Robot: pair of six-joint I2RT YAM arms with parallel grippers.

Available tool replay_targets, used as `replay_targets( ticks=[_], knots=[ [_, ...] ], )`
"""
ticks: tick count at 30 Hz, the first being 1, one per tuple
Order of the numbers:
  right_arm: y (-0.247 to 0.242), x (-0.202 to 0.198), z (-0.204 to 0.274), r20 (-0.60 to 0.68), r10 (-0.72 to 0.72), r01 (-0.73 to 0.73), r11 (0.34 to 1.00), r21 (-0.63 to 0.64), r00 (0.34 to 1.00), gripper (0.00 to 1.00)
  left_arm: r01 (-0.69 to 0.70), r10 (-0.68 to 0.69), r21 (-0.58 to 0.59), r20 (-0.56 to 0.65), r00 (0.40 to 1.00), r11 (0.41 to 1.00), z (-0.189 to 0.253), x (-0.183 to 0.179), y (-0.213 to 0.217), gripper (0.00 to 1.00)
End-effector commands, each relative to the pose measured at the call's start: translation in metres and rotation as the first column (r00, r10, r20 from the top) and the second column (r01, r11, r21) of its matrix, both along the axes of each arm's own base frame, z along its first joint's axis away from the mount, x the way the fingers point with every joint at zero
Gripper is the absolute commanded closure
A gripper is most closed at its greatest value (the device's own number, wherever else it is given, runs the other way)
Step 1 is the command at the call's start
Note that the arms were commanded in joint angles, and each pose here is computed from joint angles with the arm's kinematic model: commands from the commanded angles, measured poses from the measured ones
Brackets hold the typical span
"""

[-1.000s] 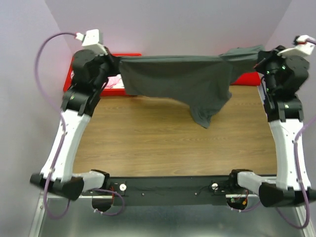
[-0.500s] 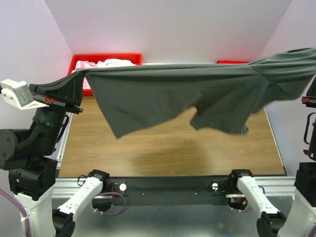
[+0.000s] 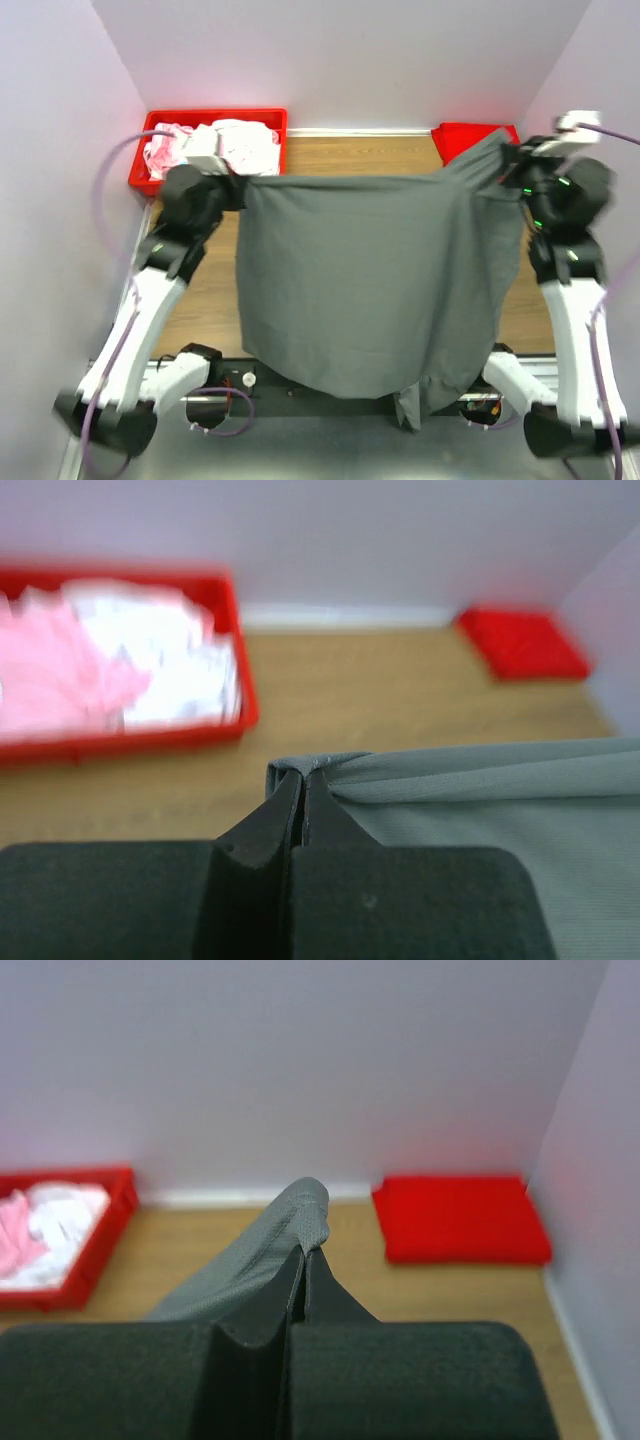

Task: Fold and stack the t-shirts
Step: Flatten the tshirt out

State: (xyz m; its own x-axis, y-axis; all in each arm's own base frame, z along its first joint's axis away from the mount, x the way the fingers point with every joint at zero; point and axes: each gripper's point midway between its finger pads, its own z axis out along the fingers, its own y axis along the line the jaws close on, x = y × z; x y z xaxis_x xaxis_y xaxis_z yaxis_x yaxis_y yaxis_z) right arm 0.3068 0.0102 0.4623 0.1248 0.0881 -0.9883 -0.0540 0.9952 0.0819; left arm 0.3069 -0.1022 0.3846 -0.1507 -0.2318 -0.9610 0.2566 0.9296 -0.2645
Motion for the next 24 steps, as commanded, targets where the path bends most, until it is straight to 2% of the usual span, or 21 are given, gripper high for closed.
replay_targets(
  ticks=[1,3,4,5,6,7,9,10,11,12,16,20,24],
  knots=[
    [0.0,0.057,-0.144,-0.337,0.003,0.028,0.996,0.085,0.942,0.99,-0.086,0.101,0.077,-0.236,0.967,0.993,-0.122,0.053,0.002,1.0],
    [0.0,0.075,-0.183,-0.382,0.0,0.039,0.995,0.096,0.924,0.99,-0.108,0.135,0.104,-0.305,0.943,0.989,-0.163,0.071,0.003,1.0],
    [-0.003,0.087,-0.223,-0.441,-0.015,0.065,0.993,0.099,0.898,0.99,-0.109,0.15,0.128,-0.377,0.914,0.986,-0.197,0.085,0.001,1.0],
    [-0.005,0.091,-0.243,-0.472,-0.023,0.078,0.992,0.097,0.881,0.99,-0.104,0.157,0.145,-0.426,0.891,0.984,-0.219,0.089,0.0,1.0],
    [-0.006,0.095,-0.256,-0.487,-0.028,0.083,0.992,0.091,0.873,1.0,-0.105,0.16,0.145,-0.444,0.882,0.984,-0.225,0.1,0.001,1.0],
    [-0.007,0.096,-0.282,-0.533,-0.033,0.089,0.993,0.08,0.845,0.99,-0.091,0.165,0.165,-0.516,0.84,0.982,-0.259,0.108,0.0,1.0],
    [-0.008,0.114,-0.306,-0.538,-0.039,0.09,0.994,0.069,0.842,0.99,-0.078,0.142,0.137,-0.548,0.824,0.987,-0.266,0.126,-0.005,1.0],
    [-0.009,0.118,-0.315,-0.546,-0.04,0.085,0.995,0.057,0.837,0.99,-0.069,0.145,0.149,-0.587,0.796,0.986,-0.288,0.131,-0.006,1.0],
    [-0.009,0.126,-0.318,-0.537,-0.041,0.083,0.995,0.055,0.843,0.99,-0.073,0.147,0.149,-0.574,0.806,0.986,-0.282,0.143,-0.008,1.0],
    [-0.015,0.131,-0.337,-0.569,-0.071,0.106,0.994,0.029,0.82,0.99,-0.067,0.155,0.168,-0.593,0.79,0.983,-0.297,0.148,-0.008,1.0],
    [-0.012,0.148,-0.367,-0.613,-0.054,0.086,0.996,0.023,0.788,0.99,-0.053,0.164,0.196,-0.607,0.778,0.979,-0.308,0.164,-0.009,1.0],
    [-0.007,0.159,-0.373,-0.617,-0.023,0.06,0.997,0.039,0.786,0.99,-0.047,0.165,0.204,-0.611,0.775,0.978,-0.314,0.172,-0.009,1.0],
    [-0.011,0.168,-0.358,-0.589,-0.045,0.071,0.997,0.021,0.807,0.99,-0.057,0.162,0.191,-0.595,0.787,0.98,-0.305,0.178,-0.008,1.0]
  ],
)
